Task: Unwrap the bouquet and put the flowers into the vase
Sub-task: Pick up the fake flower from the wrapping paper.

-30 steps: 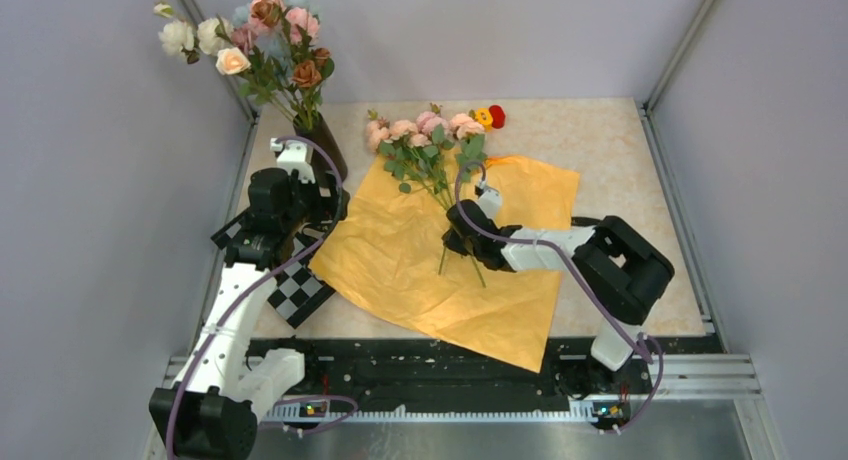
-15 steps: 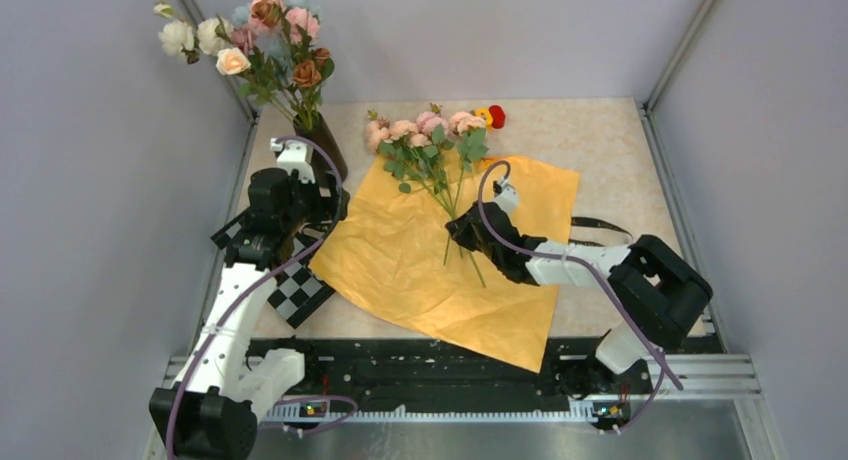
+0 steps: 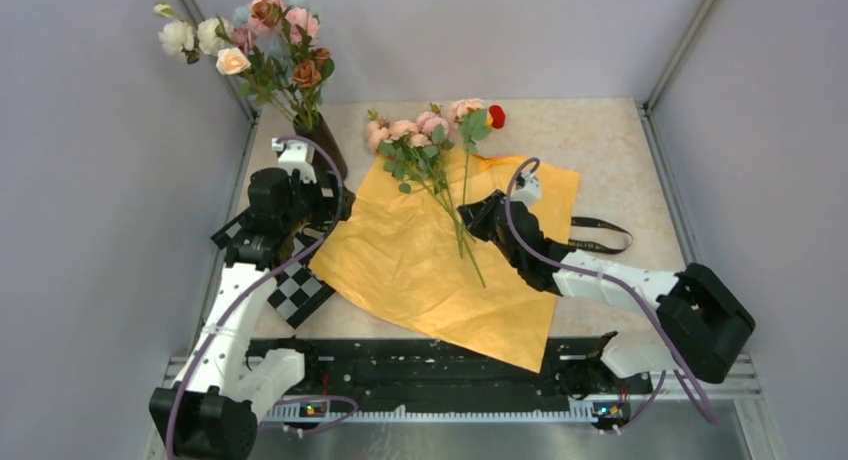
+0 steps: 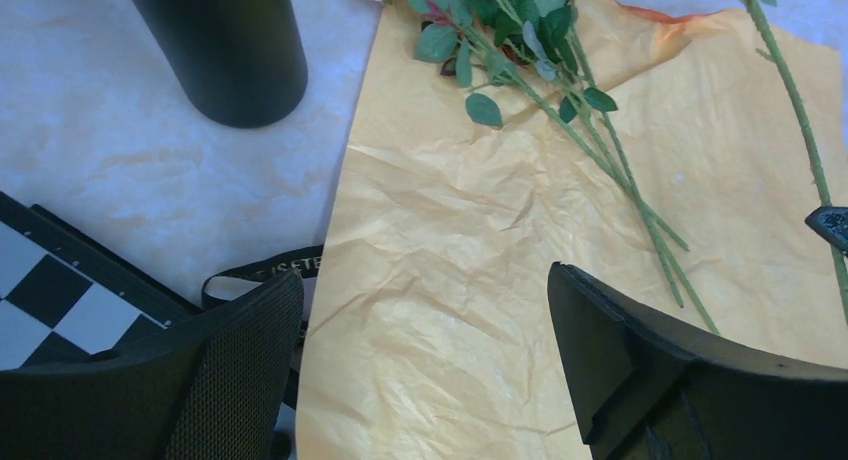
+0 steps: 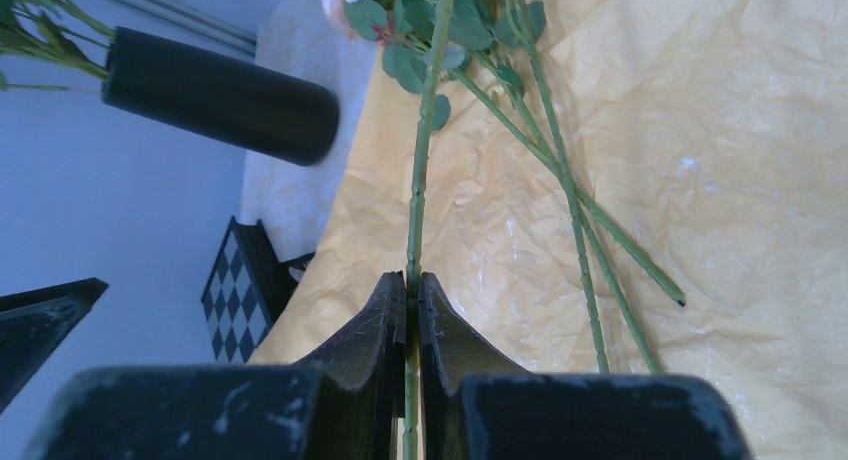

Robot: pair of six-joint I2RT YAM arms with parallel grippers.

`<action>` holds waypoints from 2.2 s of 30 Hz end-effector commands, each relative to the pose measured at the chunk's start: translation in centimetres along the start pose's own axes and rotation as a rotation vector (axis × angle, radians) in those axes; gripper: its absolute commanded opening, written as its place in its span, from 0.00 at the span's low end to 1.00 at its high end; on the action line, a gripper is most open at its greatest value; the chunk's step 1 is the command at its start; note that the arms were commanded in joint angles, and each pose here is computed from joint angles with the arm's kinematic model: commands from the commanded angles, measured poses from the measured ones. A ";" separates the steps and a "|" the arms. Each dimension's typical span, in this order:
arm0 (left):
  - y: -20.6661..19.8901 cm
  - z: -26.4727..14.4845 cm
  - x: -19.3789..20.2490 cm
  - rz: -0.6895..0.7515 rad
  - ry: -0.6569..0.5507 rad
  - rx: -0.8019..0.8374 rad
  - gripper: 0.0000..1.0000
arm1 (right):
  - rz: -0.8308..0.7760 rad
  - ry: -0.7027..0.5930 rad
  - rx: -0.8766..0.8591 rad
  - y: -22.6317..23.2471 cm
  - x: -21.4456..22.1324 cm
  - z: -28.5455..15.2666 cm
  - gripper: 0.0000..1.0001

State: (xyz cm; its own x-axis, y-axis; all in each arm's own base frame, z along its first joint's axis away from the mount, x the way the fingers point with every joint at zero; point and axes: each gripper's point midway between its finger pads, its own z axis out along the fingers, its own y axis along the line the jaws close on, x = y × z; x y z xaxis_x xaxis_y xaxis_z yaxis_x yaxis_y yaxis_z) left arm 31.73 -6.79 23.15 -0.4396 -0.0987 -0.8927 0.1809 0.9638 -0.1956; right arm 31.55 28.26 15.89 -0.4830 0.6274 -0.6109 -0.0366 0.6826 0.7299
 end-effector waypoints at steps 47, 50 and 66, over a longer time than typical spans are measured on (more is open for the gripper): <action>-22.0 -7.1 -19.1 -0.467 -0.315 1.003 0.66 | -0.348 -0.183 -0.875 19.1 -6.6 -17.8 0.00; -21.5 -7.2 -19.3 -0.462 -0.338 0.968 0.61 | -0.349 -0.182 -0.877 19.1 -6.5 -17.8 0.00; -21.0 -7.6 -20.0 -0.459 -0.379 0.933 0.21 | -0.376 -0.156 -0.867 18.6 -5.8 -17.5 0.00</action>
State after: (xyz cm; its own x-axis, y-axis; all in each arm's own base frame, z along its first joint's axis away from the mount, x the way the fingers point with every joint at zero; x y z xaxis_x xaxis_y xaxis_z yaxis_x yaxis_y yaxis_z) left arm 31.01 -23.64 45.35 -0.4313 -0.6002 -0.6736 0.6791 0.2755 -0.6804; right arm 19.38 31.10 34.69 -0.2387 0.4603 -0.8551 -0.7917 0.4176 0.4458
